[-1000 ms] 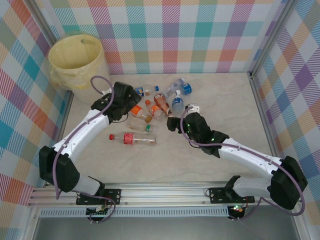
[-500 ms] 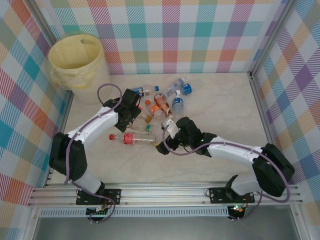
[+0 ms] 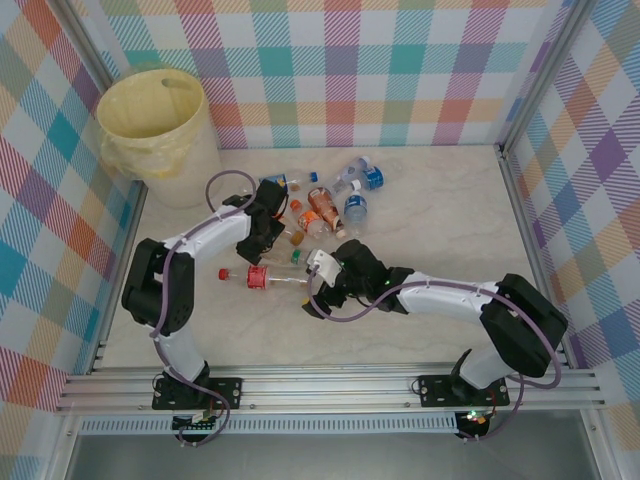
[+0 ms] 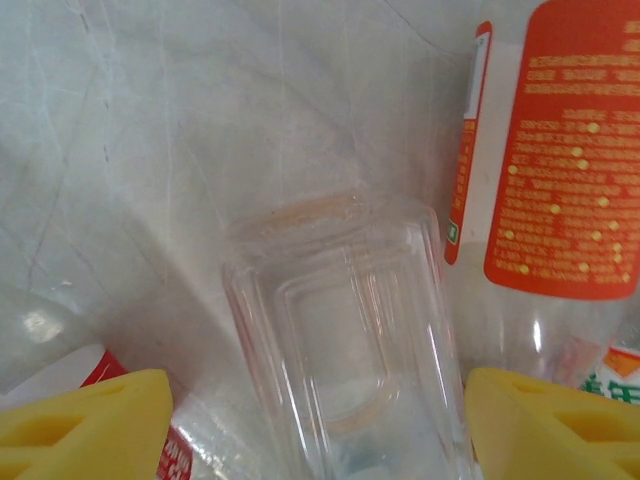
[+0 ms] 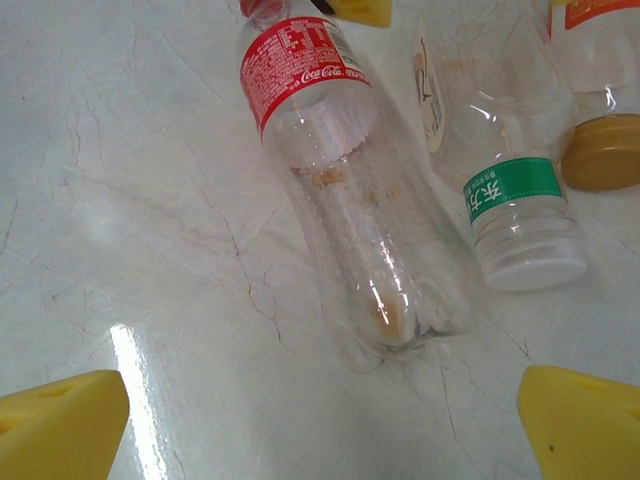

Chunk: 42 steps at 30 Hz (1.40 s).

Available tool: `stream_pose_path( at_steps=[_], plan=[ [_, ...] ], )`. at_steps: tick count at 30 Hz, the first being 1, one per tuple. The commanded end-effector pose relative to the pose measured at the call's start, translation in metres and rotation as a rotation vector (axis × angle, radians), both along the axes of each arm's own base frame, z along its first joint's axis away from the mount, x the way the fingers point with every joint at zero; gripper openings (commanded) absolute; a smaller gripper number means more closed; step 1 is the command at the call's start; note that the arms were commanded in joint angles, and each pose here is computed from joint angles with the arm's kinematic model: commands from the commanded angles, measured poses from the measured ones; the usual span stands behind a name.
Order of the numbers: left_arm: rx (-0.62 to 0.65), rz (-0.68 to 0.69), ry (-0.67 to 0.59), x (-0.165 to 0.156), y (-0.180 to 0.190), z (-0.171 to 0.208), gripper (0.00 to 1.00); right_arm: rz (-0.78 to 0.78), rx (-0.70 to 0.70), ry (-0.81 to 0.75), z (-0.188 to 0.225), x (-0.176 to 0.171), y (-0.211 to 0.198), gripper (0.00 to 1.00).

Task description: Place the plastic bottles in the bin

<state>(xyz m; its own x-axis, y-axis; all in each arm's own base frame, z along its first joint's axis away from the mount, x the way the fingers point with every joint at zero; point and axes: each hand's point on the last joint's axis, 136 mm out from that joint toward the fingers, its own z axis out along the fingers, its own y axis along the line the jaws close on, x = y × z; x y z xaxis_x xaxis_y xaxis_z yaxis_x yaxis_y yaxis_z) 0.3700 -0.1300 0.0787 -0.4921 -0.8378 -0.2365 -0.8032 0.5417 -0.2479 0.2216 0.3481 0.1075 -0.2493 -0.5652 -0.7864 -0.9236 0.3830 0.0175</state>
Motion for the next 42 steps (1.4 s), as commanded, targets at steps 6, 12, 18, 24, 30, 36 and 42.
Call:
stream_pose_path(
  at_steps=[6,12,18,24,30,36,42],
  plan=[
    [-0.025,0.047,0.001,0.021,0.0,-0.013,0.71,0.003,0.025,-0.066,0.016,0.003,0.005,1.0],
    [-0.031,0.066,0.014,0.026,-0.002,-0.025,0.67,-0.007,0.025,-0.074,0.018,0.003,0.002,1.0],
    [-0.036,0.067,0.017,0.03,-0.003,-0.031,0.65,-0.018,0.021,-0.082,0.018,0.003,-0.001,1.0],
    [-0.034,0.058,-0.021,0.04,-0.002,-0.02,0.5,-0.018,0.025,-0.087,0.019,0.003,-0.002,1.0],
    [-0.033,0.021,-0.078,0.043,-0.001,0.014,0.43,0.017,0.03,-0.086,0.015,-0.003,0.004,1.0],
    [-0.014,-0.008,-0.163,0.036,0.008,0.054,0.35,0.003,0.046,-0.102,0.016,0.002,0.009,1.0],
    [0.021,-0.052,-0.267,0.03,0.019,0.097,0.22,-0.046,0.073,-0.158,0.021,0.013,0.008,1.0]
  ],
)
